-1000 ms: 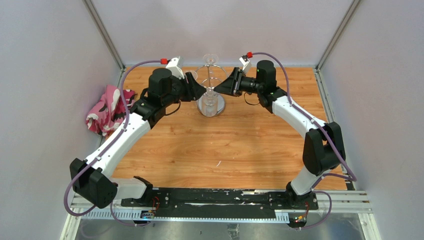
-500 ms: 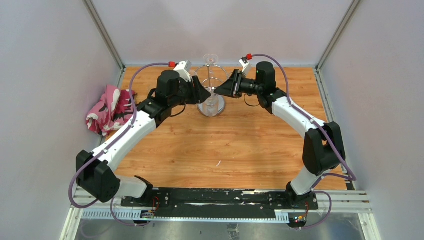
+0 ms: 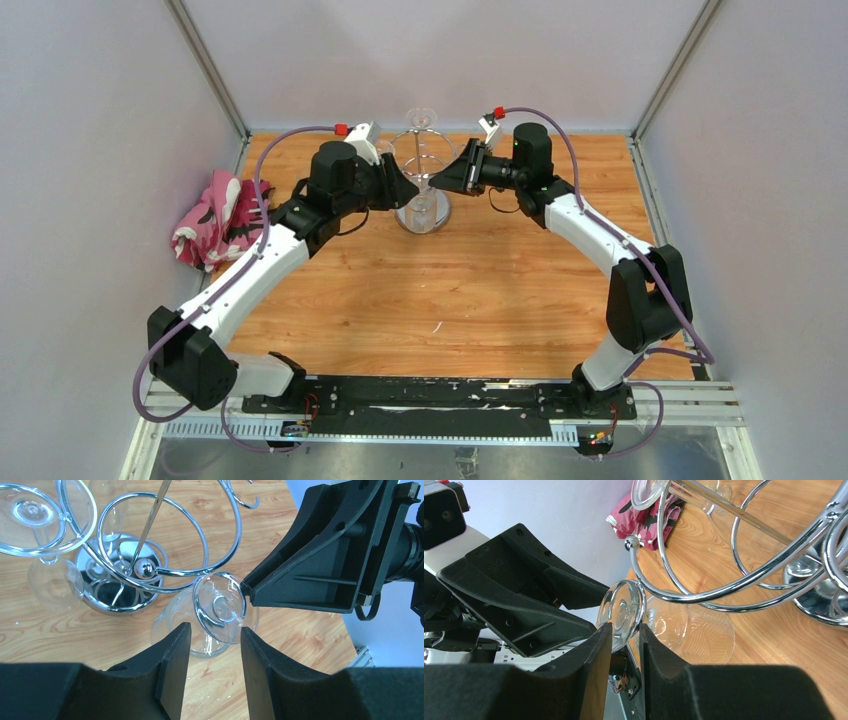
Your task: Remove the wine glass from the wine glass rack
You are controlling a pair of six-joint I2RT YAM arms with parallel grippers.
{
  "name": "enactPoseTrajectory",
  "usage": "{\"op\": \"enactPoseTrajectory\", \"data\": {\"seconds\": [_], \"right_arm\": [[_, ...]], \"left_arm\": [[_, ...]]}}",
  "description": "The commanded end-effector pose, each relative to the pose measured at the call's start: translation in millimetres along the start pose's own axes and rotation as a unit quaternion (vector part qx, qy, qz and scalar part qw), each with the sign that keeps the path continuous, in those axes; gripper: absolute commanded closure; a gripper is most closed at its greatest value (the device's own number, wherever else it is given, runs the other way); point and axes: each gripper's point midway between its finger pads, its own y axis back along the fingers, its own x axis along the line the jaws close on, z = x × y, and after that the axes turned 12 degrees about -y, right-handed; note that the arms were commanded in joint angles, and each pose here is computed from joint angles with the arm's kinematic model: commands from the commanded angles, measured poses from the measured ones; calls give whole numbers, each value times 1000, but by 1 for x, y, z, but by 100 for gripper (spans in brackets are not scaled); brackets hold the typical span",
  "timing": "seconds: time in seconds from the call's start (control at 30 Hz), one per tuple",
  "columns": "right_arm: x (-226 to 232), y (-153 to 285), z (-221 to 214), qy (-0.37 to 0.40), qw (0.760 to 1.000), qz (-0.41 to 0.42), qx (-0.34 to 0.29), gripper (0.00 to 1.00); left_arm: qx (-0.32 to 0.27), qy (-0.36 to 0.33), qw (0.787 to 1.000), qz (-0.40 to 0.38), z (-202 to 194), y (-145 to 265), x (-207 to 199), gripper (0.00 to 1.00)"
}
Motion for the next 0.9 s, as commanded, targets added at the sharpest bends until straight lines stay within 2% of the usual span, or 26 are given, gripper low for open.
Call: {"op": "enactPoseTrajectory", "data": {"seconds": [0.0, 0.87], "right_arm": [[21, 6, 2, 18, 1000, 20, -1, 71], [67, 12, 4, 43, 997, 64, 5, 76]], "left_arm": [[-7, -12, 1000, -1, 4, 8, -4, 55], [13, -18, 1000, -8, -13, -19, 2, 63]]}}
